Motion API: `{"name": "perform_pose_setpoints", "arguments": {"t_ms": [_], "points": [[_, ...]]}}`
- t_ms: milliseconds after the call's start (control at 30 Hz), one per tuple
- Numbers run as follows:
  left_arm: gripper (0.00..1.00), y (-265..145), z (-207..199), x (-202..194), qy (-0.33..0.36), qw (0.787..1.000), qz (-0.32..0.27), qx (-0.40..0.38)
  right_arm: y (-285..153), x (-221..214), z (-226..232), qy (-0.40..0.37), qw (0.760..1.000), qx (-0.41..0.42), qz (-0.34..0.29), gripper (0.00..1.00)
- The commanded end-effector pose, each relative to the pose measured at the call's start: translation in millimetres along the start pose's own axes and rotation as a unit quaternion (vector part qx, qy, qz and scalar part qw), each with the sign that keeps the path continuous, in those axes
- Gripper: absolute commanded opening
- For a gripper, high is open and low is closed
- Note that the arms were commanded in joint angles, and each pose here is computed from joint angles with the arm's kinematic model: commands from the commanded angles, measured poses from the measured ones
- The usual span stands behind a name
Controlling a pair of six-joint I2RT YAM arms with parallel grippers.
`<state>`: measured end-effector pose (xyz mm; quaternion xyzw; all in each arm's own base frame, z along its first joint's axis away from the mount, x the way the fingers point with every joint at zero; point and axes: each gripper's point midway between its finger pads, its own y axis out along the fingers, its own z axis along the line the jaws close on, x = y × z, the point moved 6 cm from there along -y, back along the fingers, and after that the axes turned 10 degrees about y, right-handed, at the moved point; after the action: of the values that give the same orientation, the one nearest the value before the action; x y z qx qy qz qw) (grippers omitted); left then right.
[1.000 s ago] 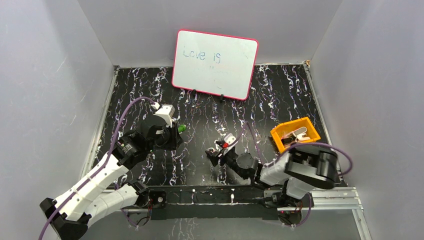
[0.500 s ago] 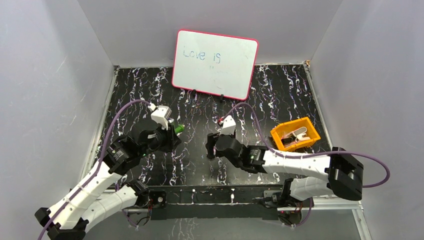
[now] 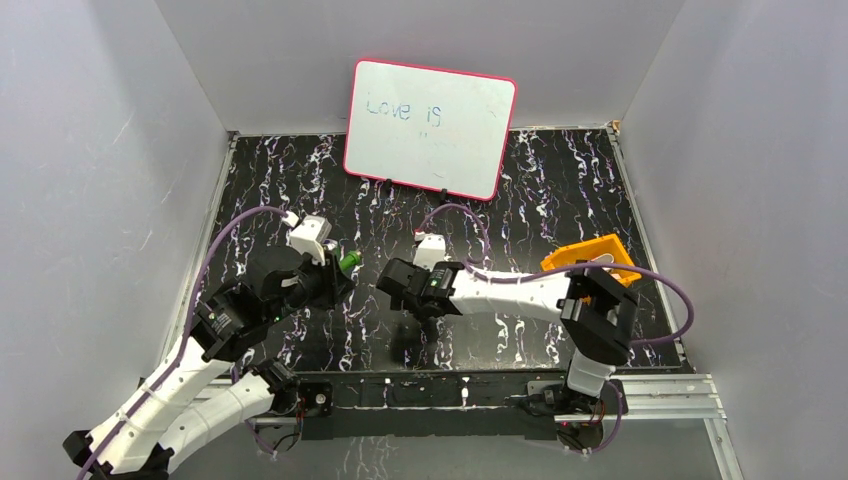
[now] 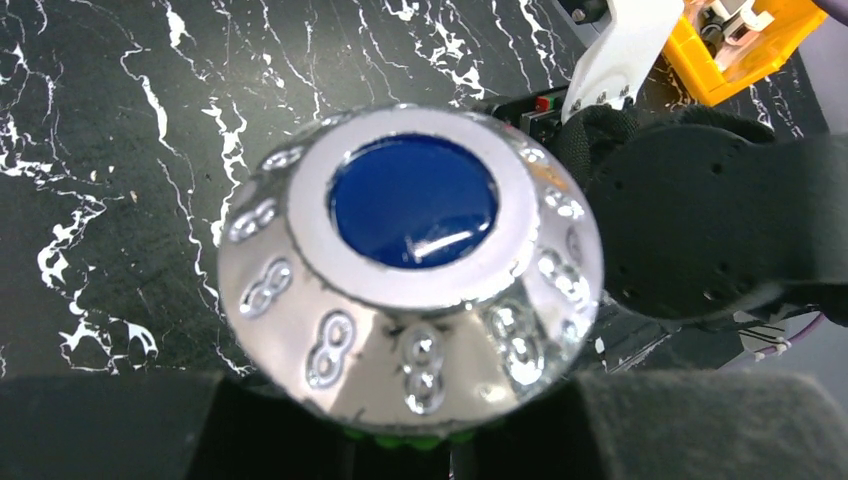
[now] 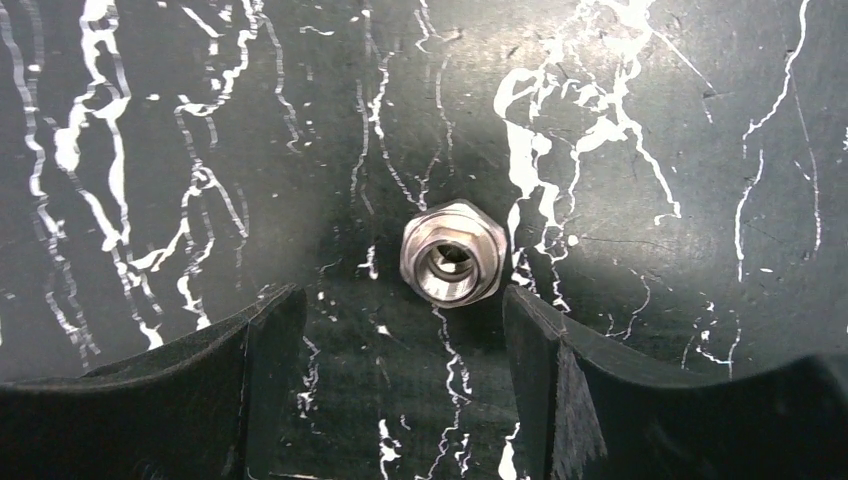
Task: Install the water faucets
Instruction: Adjust the adaptor at the center of the board, then pick up the adaptor at the center of the board.
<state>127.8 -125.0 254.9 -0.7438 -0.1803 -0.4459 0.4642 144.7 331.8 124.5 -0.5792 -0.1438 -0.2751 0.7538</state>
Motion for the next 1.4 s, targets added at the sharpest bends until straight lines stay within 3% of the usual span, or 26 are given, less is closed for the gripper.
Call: {"name": "perform_pose_setpoints", "arguments": {"t_ms": [0, 367, 633, 867, 1100, 1367], "points": [[0.0, -7, 2, 5, -0.003, 1.0, -0.01, 0.011, 2, 5, -10, 0.0, 0.998, -0.053, 0.014, 0.8], [0.0, -7, 1, 1, -0.004, 1.0, -0.008, 0.003, 24, -1, -14, 0.016, 0.997, -0.046, 0.06, 0.78], [0.0, -6, 0, -1, -0.006, 1.0, -0.008, -0.002, 37, -6, -14, -0.015, 0.994, -0.077, 0.072, 0.77], [0.0, -4, -1, -3, -0.007, 1.0, -0.004, -0.008, 39, -9, -19, -0.028, 0.993, -0.085, 0.083, 0.66], [0.0, -3, -2, -2, -0.005, 1.0, -0.004, -0.009, 42, -10, -21, -0.025, 0.992, -0.083, 0.095, 0.62], [0.0, -3, -2, -3, -0.005, 1.0, -0.001, -0.012, 45, -5, -27, -0.029, 0.992, -0.075, 0.093, 0.44]]}}
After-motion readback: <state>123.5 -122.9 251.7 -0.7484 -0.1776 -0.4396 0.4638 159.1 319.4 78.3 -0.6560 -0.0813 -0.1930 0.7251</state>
